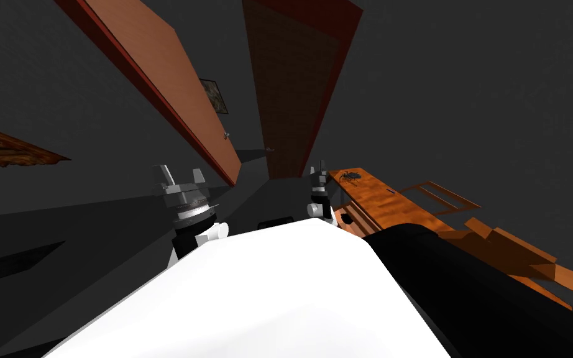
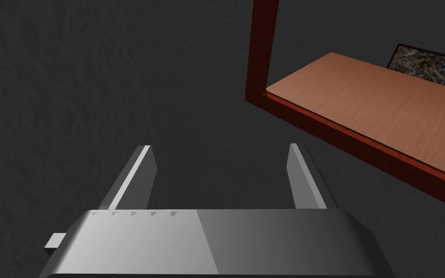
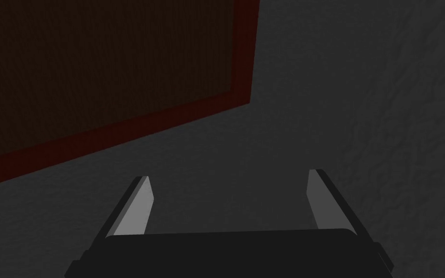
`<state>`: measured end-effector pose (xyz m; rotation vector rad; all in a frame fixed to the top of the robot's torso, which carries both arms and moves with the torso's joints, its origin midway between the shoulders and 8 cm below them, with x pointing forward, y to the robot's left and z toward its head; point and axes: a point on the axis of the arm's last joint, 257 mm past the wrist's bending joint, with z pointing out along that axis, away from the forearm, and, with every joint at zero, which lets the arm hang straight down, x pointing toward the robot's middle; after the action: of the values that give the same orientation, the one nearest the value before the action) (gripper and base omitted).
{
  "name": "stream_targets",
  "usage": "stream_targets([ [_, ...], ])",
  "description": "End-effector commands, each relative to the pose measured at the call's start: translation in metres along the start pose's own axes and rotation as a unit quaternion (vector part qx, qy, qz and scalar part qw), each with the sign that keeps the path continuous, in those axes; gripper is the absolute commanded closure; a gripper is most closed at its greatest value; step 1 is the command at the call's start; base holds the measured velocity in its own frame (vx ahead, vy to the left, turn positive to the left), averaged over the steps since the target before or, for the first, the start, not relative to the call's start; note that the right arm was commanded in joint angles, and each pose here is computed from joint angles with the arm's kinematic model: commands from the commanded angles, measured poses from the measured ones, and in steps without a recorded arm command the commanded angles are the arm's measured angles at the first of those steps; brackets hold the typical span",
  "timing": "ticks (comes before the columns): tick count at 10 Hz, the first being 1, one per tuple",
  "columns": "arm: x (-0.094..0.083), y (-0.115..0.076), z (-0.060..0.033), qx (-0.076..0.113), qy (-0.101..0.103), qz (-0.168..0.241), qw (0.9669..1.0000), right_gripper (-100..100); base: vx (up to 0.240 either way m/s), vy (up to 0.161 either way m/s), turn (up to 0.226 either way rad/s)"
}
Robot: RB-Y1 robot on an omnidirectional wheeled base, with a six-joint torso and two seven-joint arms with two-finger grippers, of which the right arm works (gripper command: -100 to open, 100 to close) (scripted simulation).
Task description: Push the door open
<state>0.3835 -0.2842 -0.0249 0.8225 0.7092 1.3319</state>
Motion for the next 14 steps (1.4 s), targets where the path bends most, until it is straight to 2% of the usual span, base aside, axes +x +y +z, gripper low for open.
stream_targets([
  [1,0.001,-0.011,-0.0012,0.007,0.003,-0.004,1.0,-100,0.129,0.011,0.021],
  [14,-0.002,-0.09,-0.0109,0.057,0.017,-0.024,0.9979,-100,0.106,0.02,0.016],
])
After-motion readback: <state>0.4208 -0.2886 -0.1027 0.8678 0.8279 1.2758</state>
